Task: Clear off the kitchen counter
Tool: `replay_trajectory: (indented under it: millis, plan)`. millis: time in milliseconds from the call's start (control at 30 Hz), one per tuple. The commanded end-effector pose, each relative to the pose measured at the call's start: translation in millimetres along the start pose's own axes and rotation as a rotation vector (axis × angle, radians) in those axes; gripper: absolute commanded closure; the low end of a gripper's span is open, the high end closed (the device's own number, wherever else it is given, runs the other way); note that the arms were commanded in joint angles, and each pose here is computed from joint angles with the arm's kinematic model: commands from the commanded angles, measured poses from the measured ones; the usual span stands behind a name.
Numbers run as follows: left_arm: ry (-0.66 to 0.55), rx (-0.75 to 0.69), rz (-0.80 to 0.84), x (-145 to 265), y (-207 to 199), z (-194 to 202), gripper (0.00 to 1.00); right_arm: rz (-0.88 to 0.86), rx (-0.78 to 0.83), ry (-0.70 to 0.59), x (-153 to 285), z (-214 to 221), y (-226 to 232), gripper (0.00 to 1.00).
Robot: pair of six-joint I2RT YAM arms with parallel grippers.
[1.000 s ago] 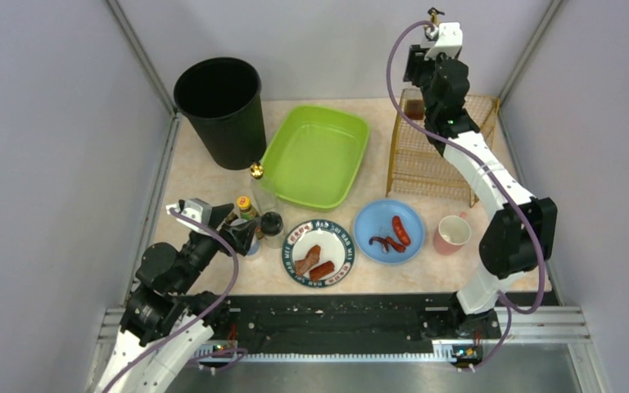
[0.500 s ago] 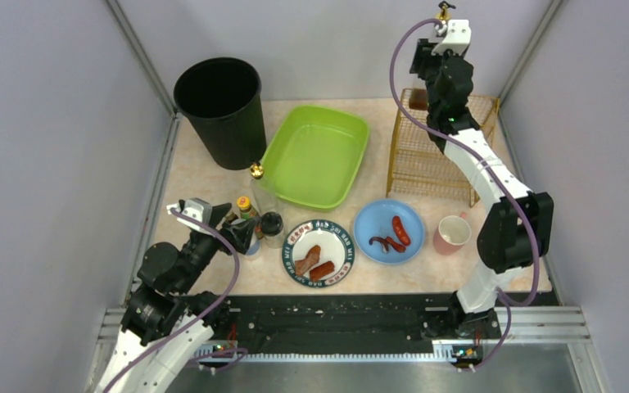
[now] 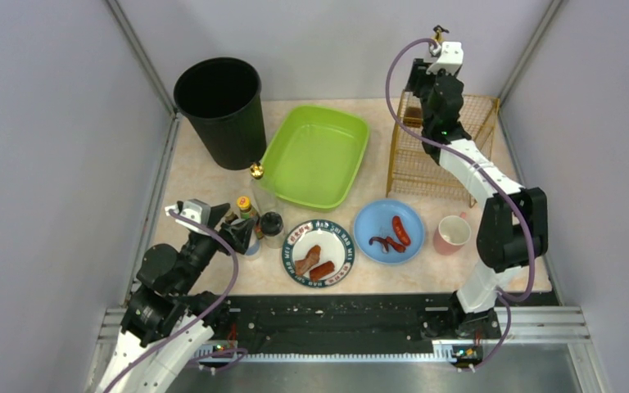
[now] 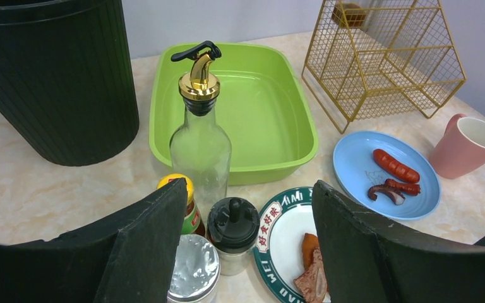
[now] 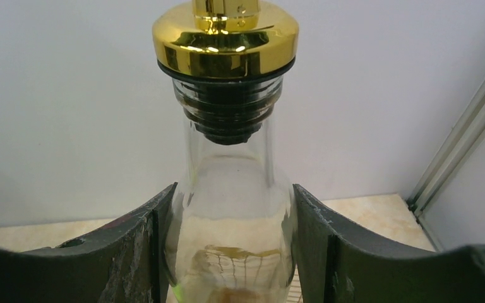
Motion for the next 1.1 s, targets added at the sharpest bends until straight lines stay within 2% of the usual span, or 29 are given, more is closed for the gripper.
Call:
replay_trajectory:
  millis: [0, 333, 1067]
  plan:
    - [-0.041, -0.011, 0.003, 0, 0, -7, 0.23, 0.033, -0.112, -0.147, -1, -31, -7, 1.0]
    - [-0.047, -0.01, 0.006, 2, -1, -7, 0.24, 0.014, -0.114, -0.085, 6, 14, 4, 1.0]
    - [-0.055, -0.005, 0.013, 5, -1, -8, 0.25, -0.058, -0.036, 0.039, 14, 72, 35, 1.0]
Point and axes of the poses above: each gripper's point midway between its finger pads, its own x axis back along the fingers, its own y axis along the line the jaws close on, z = x × y, the point moved 3 cm from there along x, back along the fingers, and after that the axes turned 14 degrees about x, right-handed, at the moved point
